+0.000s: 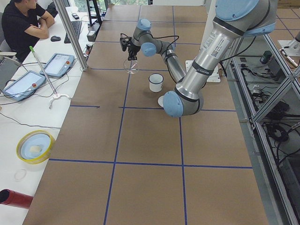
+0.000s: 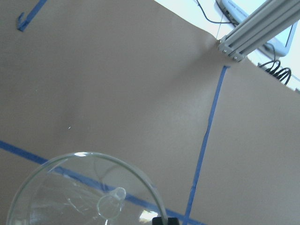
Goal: Remove funnel from cup
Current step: 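Lift the funnel out of the mug with the left gripper, then lower the funnel onto the table farther from the robot and release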
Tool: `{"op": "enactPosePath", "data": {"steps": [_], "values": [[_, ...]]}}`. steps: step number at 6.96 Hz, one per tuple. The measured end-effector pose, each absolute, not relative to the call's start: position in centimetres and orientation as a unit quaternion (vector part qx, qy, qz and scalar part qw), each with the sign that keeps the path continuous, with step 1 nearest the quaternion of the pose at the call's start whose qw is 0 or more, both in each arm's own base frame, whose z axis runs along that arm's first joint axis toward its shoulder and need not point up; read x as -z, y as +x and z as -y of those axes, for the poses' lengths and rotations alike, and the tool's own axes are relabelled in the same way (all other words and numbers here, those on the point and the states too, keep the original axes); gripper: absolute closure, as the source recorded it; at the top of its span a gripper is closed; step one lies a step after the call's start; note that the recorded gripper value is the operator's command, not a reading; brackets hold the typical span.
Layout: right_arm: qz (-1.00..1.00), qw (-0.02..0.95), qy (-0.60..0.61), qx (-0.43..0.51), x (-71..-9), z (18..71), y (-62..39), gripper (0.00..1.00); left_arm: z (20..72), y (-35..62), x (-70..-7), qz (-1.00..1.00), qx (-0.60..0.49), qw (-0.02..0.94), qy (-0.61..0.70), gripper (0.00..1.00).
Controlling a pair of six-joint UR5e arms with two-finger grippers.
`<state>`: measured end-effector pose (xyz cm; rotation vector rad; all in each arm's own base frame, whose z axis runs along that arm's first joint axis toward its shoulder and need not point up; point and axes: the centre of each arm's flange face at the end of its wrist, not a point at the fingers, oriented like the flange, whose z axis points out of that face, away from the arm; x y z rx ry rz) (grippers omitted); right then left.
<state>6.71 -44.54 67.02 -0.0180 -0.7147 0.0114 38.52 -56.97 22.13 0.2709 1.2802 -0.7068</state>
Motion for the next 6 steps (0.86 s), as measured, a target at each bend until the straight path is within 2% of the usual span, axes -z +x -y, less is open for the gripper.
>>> {"op": "enactPosePath", "data": {"steps": [3,6], "values": [[0.350,0.937,-0.009,-0.006,-67.0,44.5,6.7,0.00,61.7,39.1,-30.9,-0.631,0.396,0.641,0.185,1.00],[0.350,0.937,-0.009,-0.006,-67.0,44.5,6.7,0.00,61.6,40.7,-34.9,-0.654,0.415,0.603,0.191,1.00]]}}
